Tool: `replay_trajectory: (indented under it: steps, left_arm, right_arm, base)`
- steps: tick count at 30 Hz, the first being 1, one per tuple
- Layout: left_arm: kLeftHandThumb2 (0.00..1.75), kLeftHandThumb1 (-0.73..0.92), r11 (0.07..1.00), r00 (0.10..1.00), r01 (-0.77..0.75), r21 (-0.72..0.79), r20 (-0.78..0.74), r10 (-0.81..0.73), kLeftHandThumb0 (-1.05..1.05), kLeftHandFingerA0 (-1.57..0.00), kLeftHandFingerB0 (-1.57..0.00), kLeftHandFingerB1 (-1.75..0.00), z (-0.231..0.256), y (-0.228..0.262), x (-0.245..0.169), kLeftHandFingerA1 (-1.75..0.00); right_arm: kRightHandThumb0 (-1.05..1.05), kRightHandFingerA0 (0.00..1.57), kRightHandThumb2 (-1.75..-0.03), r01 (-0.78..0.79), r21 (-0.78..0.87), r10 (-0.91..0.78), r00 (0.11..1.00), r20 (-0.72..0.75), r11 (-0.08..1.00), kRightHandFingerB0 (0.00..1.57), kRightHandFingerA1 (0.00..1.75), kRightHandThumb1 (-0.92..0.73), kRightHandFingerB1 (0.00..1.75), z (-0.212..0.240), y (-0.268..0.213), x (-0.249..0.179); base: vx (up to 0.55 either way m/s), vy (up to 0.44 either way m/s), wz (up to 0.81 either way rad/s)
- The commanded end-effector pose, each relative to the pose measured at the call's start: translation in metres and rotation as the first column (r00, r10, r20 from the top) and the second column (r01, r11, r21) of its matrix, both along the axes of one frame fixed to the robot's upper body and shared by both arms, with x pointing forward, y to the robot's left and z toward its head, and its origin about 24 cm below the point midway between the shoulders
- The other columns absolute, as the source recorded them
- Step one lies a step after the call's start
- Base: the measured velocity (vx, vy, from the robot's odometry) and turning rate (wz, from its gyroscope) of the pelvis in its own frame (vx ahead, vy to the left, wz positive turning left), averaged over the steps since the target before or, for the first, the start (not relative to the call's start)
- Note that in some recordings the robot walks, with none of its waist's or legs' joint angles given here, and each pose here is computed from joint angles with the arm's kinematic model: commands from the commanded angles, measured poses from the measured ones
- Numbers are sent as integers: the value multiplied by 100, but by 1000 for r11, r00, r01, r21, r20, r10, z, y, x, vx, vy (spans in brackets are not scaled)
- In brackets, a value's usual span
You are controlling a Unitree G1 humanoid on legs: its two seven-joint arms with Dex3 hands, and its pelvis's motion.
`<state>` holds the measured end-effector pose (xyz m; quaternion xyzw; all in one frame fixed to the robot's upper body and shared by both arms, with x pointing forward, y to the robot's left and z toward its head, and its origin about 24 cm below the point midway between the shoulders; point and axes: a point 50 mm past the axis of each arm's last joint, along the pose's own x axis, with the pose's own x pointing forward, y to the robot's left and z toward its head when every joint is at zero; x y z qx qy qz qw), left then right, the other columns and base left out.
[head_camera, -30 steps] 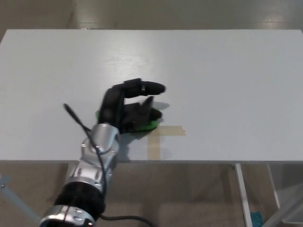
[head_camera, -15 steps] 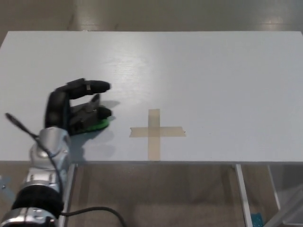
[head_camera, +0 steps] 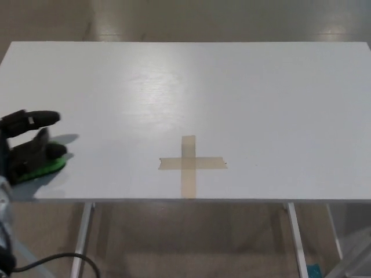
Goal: Use the left hand to press on the green eraser and wipe the desk from center to the left and then back to center.
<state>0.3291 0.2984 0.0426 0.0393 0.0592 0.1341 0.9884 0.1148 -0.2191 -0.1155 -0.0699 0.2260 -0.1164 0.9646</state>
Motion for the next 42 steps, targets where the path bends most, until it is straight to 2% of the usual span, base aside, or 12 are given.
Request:
replay_trajectory:
  steps: [1, 9, 20, 22, 34, 38, 42]
  left_arm:
    - [66, 83, 999, 991, -13, -49, -130, 7, -12, -103, -92, -62, -29, 15, -23, -60]
    - [65, 83, 999, 991, 25, -36, -133, -29, -11, -104, -93, -61, -31, 8, -22, -60]
    - [66, 78, 991, 986, 132, -10, -105, -132, -19, -109, -100, -58, -28, -39, 1, -60]
    - [66, 78, 975, 972, 220, -16, -80, -221, -19, -109, -101, -58, -26, -74, 10, -60]
    - [65, 78, 895, 895, 445, -28, -21, -446, -21, -108, -99, -58, -12, -163, 23, -61]
    - [65, 79, 842, 845, 534, -77, 7, -535, -20, -106, -99, -60, -5, -204, 21, -63]
    - [65, 79, 806, 807, 590, -46, 22, -590, -21, -108, -100, -62, 3, -232, 17, -64]
  right_arm:
    - [-42, 79, -63, 30, 29, -29, 999, -31, 999, 62, 58, -77, 39, -4, -2, -6]
    - [-42, 78, -63, 16, 0, -16, 999, -48, 1000, 62, 61, -77, 39, -5, -2, -9]
    - [-42, 79, -63, 40, 34, -39, 999, -31, 999, 63, 59, -76, 39, -5, 0, -6]
    - [-42, 79, -63, 26, 26, -25, 999, -29, 999, 63, 59, -77, 39, -4, -1, -6]
    - [-42, 77, -64, -17, -5, 17, 1000, -9, 1000, 62, 57, -77, 39, 0, -1, -2]
    - [-41, 78, -64, -16, 3, 16, 1000, 7, 1000, 62, 57, -76, 39, 2, -1, -2]
    - [-41, 79, -63, -21, -3, 21, 1000, 20, 1000, 63, 58, -76, 39, 3, -1, 0]
  base:
    - [0, 0, 0]
    - [0, 0, 0]
    - [0, 0, 0]
    - [0, 0, 0]
    - [0, 0, 0]
    - [0, 0, 0]
    - [0, 0, 0]
